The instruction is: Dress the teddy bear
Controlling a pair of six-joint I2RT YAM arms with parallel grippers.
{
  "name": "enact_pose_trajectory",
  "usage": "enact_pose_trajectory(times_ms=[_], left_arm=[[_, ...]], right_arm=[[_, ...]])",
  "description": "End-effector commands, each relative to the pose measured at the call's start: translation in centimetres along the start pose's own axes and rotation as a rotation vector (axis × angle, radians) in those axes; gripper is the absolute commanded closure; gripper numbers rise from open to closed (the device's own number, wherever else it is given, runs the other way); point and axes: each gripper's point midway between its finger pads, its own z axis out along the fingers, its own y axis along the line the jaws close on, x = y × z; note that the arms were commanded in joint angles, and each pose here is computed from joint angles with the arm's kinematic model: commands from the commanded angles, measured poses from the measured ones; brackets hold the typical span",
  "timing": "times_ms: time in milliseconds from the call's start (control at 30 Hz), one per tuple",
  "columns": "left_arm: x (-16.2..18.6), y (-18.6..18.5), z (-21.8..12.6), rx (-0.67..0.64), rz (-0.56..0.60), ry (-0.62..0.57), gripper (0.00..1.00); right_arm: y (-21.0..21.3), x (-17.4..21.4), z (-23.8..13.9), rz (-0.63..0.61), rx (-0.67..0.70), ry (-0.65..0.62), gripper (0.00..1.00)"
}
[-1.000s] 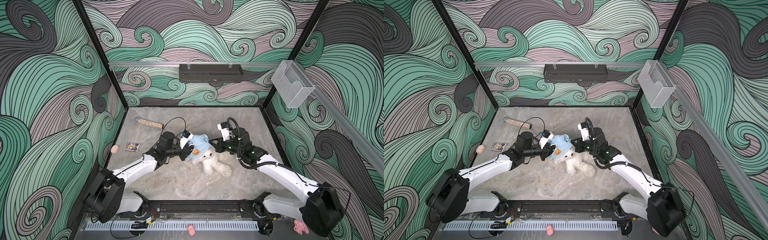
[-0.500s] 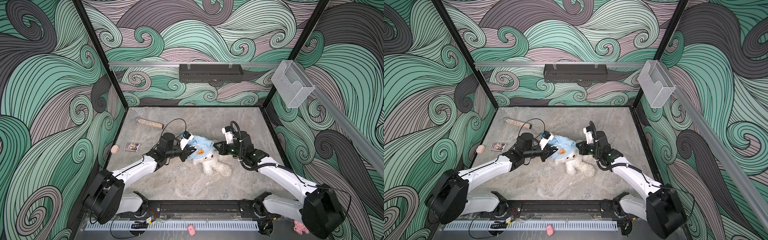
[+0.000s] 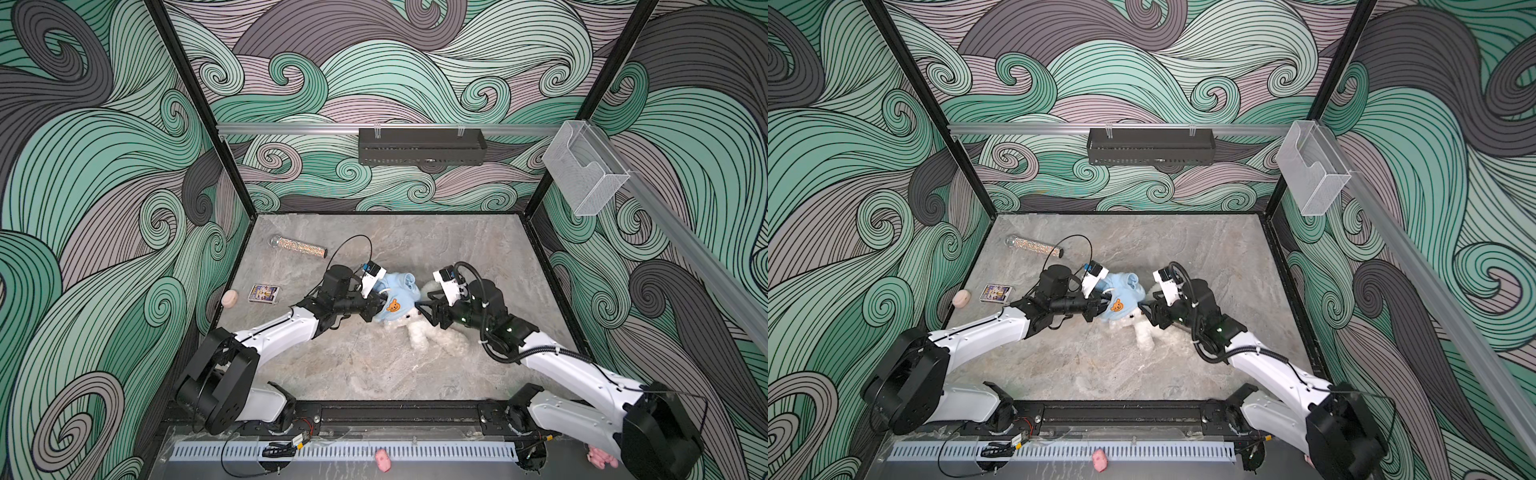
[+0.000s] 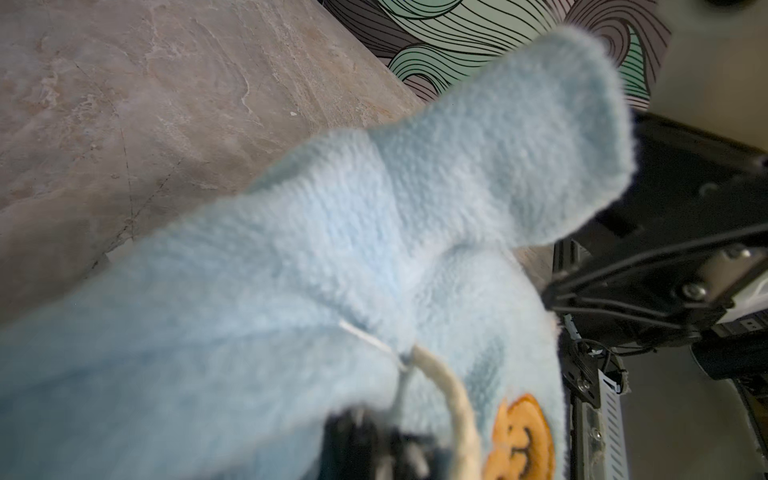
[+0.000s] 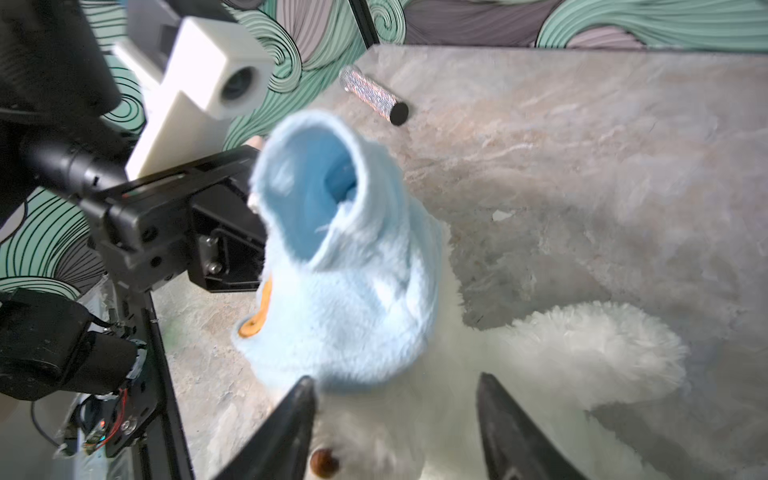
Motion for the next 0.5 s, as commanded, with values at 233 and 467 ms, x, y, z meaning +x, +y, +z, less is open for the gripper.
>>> enact_pose_trajectory(times_ms=[233,467], left_arm=[[-1.1,-0.9,-0.1,0.036,-0.135,0.033,1.0],[-1.0,-1.3,0.3,0.076,-0.161,0.069,1.0]], right_arm=[[0.3,1.7,2.1,-0.441,-0.003,-0.046,0.18],[1.5,1.4,5.2,-0.478,-0.113,-0.068,0.26]])
